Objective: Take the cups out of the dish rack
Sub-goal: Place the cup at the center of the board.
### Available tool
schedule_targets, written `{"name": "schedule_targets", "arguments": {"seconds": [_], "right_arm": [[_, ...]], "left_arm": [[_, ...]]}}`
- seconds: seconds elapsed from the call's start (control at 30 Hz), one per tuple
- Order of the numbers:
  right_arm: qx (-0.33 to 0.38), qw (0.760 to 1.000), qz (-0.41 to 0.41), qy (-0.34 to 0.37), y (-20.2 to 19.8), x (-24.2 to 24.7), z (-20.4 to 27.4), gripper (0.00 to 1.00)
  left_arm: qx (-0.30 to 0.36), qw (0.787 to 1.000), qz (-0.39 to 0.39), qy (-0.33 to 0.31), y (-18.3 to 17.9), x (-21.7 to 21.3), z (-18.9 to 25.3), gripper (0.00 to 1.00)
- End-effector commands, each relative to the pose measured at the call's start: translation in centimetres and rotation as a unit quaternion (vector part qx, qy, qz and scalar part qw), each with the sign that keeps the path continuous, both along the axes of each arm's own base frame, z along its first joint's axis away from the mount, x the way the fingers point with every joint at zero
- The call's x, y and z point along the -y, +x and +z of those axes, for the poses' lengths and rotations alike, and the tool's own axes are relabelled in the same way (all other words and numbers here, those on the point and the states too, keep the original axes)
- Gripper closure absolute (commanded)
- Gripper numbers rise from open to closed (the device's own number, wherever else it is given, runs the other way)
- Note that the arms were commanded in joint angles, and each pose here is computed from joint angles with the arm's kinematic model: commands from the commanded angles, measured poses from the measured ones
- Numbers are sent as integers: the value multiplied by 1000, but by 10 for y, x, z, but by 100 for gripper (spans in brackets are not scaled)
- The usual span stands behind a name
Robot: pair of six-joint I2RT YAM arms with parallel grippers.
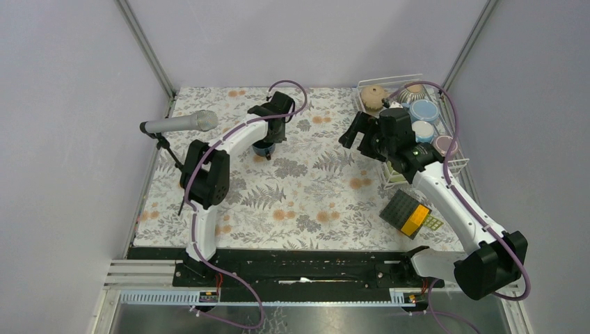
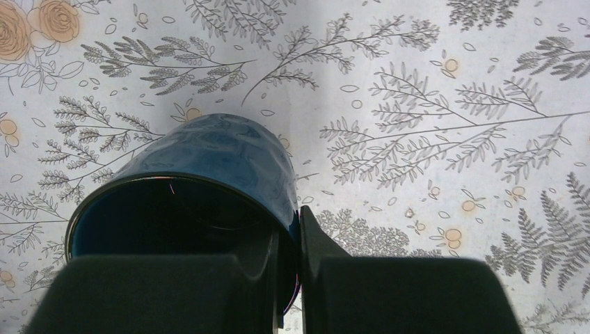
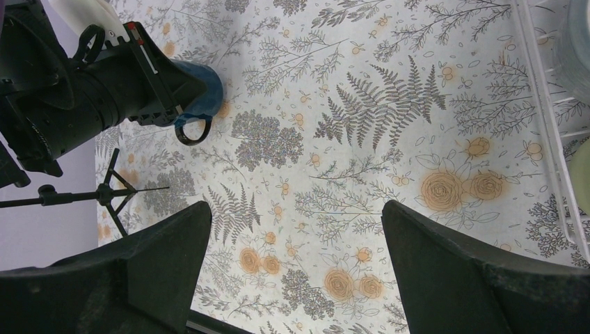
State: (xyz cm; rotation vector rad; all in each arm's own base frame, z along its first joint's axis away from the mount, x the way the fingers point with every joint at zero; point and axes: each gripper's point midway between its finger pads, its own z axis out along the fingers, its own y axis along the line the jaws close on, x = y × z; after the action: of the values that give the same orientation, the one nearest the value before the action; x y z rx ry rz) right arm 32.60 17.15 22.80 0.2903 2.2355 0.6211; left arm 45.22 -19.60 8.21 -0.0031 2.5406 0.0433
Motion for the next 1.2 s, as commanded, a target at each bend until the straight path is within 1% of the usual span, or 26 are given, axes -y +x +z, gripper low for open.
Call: {"name": "schedule_targets", "arguments": {"seconds": [0.0,0.27,0.47,0.53,0.57,0.67,0.73,0.83,0.97,1.07,1.1,1.17], "right_arm": [[29,999,19,13,8,-11,21,0],[25,999,29,19,10,-17,19,0],[20,999,33,20,10,-19,15,0],[20,999,35,19,10,-19,14,0],[20,999,35,19,10,-20,14,0],[20,999,37,19,10,-20,14,0],[20,999,39,19,11,-21,14,0],[19,999,41,19,11,-21,13,0],[19,999,41,19,11,-22,13,0],[19,999,41,18,12,-22,12,0],[19,999,41,18,11,-22,12,0],[18,999,41,19,12,-23,12,0]], "left_arm": [[49,998,35,-6,11,-18,26,100],[46,997,64,-14,5,-45,21,100],[44,996,72,-21,3,-52,21,100],[43,996,74,-22,3,-54,21,97],[43,996,75,-22,3,-54,21,93],[44,996,76,-22,3,-55,22,77],[48,996,77,-25,3,-55,24,69],[56,995,79,-26,5,-55,29,61],[68,994,78,-33,6,-54,38,45],[75,993,75,-42,4,-51,43,37],[79,993,75,-43,4,-51,45,32],[83,993,70,-46,0,-48,46,28]]}}
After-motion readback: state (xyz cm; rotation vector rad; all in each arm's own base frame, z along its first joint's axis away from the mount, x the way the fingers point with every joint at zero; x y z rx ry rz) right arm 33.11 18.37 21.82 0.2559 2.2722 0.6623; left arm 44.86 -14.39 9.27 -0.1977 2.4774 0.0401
